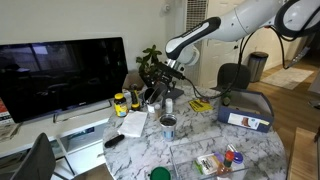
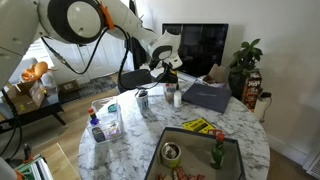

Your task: Put the black pouch on the plastic cup

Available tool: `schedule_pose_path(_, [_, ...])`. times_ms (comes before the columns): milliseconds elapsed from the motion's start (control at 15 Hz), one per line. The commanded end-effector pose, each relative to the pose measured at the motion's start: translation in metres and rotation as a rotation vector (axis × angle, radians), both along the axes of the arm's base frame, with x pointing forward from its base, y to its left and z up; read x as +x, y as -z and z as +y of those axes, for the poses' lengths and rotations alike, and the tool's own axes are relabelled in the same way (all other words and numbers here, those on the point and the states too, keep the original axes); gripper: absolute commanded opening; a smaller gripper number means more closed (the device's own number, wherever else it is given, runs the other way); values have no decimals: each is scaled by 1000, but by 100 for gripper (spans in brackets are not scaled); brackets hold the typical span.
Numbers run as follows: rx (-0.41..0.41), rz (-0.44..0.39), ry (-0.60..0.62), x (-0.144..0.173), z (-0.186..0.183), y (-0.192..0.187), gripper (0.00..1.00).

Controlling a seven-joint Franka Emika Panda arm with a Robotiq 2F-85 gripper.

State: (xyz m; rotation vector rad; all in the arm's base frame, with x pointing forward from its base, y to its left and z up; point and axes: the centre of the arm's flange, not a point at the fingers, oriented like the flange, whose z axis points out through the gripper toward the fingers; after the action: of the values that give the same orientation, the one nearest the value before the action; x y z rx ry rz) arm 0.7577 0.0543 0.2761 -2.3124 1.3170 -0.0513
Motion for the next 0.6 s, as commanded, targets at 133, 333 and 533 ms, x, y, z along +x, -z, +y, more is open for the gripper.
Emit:
schedule_pose_path(133, [27,-54,-4,-45,-20,-38,100])
schedule_pose_path(333, [74,-95,-175,-82,-52,-52,100])
schedule_pose_path(533, [48,-138,-189,-46,-38,-59,100])
